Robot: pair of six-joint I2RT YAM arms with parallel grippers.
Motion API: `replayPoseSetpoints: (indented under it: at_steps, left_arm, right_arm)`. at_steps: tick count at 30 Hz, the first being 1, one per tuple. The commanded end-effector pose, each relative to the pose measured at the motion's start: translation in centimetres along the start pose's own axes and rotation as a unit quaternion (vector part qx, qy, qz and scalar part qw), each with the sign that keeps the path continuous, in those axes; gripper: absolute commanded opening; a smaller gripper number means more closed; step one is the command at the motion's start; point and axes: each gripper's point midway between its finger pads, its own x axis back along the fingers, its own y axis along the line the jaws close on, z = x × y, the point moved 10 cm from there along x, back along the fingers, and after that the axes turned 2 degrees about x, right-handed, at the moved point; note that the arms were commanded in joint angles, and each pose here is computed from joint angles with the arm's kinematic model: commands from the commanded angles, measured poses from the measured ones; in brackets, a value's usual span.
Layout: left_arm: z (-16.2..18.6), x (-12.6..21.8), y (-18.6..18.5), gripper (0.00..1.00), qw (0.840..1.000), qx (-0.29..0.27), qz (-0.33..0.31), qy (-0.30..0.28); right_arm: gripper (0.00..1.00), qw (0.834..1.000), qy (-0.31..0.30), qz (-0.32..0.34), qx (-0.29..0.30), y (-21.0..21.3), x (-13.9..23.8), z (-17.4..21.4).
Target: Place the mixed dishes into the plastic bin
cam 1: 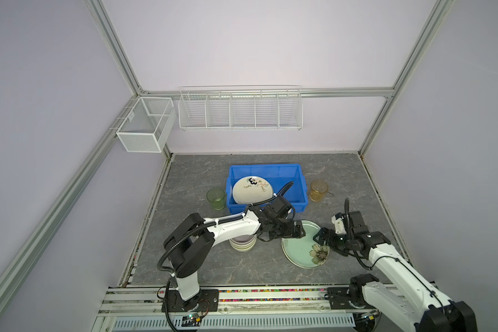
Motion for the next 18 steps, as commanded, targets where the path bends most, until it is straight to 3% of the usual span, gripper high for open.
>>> replayPoseSetpoints:
  at_steps: [1,7,18]
  left_arm:
    - [-0.2,-0.5,-0.5,1.0,1.0,0.0,0.01,0.001]
    - [-0.2,0.3,-0.8,1.0,1.0,-0.005,0.006,-0.008]
    - [0.0,0.8,0.4,1.0,0.998,-0.019,-0.063,-0.018]
  right_arm:
    - [0.9,1.0,0.01,-0.001,-0.001,-0.4,-0.5,0.4]
    - [0.9,1.0,0.01,0.005,0.0,-0.5,-0.5,0.4]
    - [0.9,1.0,0.001,0.001,0.002,-0.4,-0.1,0.5]
